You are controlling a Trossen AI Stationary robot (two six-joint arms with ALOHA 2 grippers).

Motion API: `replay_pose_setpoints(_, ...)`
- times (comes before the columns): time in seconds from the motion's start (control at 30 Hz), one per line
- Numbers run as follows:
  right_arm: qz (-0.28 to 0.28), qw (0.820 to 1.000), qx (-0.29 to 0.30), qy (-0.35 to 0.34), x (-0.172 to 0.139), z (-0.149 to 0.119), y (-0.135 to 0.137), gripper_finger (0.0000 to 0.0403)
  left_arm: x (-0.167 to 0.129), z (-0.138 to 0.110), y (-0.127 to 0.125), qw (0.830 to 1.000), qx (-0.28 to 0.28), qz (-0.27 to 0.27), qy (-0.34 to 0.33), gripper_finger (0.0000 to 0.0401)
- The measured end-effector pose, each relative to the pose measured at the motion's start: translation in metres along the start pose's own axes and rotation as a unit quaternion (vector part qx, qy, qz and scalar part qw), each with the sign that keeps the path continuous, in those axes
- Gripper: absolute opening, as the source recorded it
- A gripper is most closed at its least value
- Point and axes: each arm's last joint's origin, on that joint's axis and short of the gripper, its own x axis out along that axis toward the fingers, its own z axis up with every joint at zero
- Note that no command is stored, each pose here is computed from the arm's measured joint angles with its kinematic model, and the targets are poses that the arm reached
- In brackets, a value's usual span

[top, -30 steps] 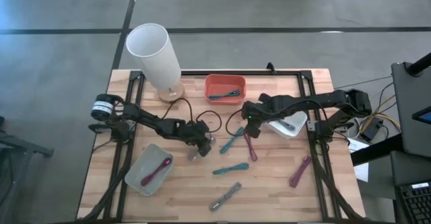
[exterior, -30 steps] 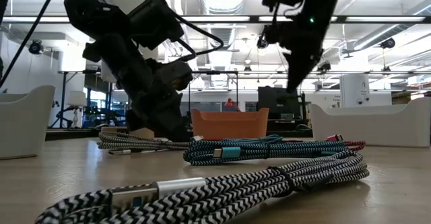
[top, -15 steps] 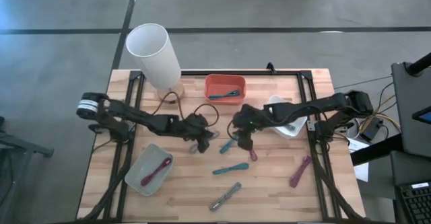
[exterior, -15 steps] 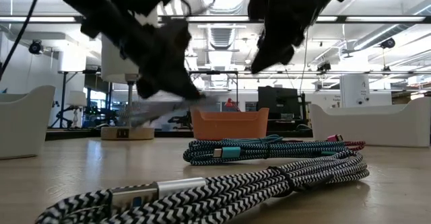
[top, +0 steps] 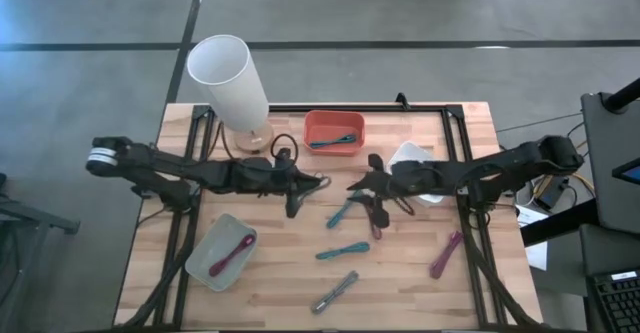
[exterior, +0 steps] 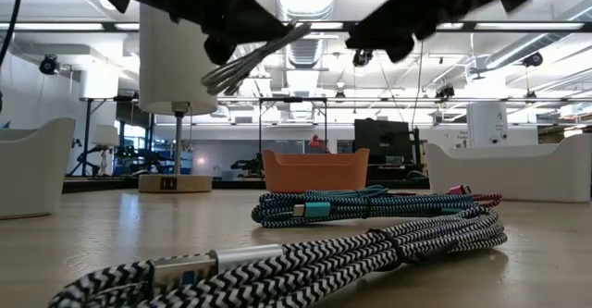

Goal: Pick & Place USB Port
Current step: Put the top white and black charger cable into the white bin

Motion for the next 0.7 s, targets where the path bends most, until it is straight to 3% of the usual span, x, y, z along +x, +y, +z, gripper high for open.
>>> replay_pose_setpoints(0.27, 0.010, 0.989, 0.023, -0.147, 0.004, -0.030, -0.002, 0.0121, 0.010, 0.010, -0.005, 0.995, 0.030, -0.031, -0.087, 0.0022)
replay_pose_setpoints(0.57, 0.005, 0.986, 0.025, -0.167, 0.023, -0.022, -0.003, 0.0123, 0.032, 0.001, -0.007, 0.989, 0.026, -0.050, -0.136, 0.0022)
replay_pose_setpoints(0.7, -0.042, 0.982, 0.054, -0.176, 0.030, -0.013, -0.004, 0.0123, 0.039, -0.005, -0.007, 0.989, 0.039, -0.046, -0.134, 0.0022)
